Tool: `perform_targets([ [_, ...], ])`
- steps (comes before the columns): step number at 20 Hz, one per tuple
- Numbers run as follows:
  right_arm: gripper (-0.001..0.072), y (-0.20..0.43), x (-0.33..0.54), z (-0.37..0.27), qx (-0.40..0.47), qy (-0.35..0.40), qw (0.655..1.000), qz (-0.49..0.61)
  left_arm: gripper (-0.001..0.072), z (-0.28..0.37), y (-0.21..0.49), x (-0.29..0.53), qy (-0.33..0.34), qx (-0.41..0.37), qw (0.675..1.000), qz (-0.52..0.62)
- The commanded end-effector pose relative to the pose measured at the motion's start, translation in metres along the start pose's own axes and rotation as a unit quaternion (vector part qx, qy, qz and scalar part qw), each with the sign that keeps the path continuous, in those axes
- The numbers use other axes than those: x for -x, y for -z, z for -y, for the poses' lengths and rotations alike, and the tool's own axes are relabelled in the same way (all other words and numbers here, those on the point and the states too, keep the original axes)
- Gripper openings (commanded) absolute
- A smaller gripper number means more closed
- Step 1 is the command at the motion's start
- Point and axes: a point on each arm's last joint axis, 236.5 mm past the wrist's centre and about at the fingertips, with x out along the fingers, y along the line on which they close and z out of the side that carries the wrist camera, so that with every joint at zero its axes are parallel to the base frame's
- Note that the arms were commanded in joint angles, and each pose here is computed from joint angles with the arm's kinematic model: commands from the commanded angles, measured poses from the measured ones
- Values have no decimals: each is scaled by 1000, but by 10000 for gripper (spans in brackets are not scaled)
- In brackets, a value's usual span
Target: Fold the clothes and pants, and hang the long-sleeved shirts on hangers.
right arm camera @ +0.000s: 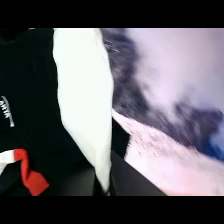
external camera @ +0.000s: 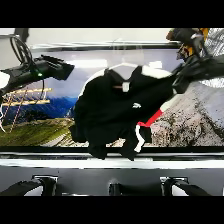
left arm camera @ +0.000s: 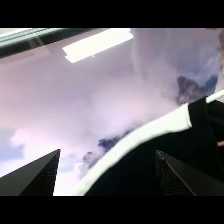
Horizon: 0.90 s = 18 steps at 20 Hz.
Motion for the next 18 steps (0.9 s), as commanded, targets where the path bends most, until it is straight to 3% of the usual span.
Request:
perform_targets([
  [1,49,27,79,40,-139,193,971,-36,675,-5,-10,12,-9,95,995,15],
  [3,49,35,122,35,-150,248,956,-37,675,11,-10,14,7,89,996,9],
  [6,49,40,179,31,-239,328,914,12,675,36,-12,13,31,78,996,7],
  [9,49,86,264,48,-342,486,804,20,675,60,-11,10,53,69,996,3],
  [12,49,119,345,47,-383,610,692,42,675,79,-9,8,71,62,996,-2],
  [18,48,132,430,59,-379,752,537,47,675,99,-5,4,90,55,994,-8],
])
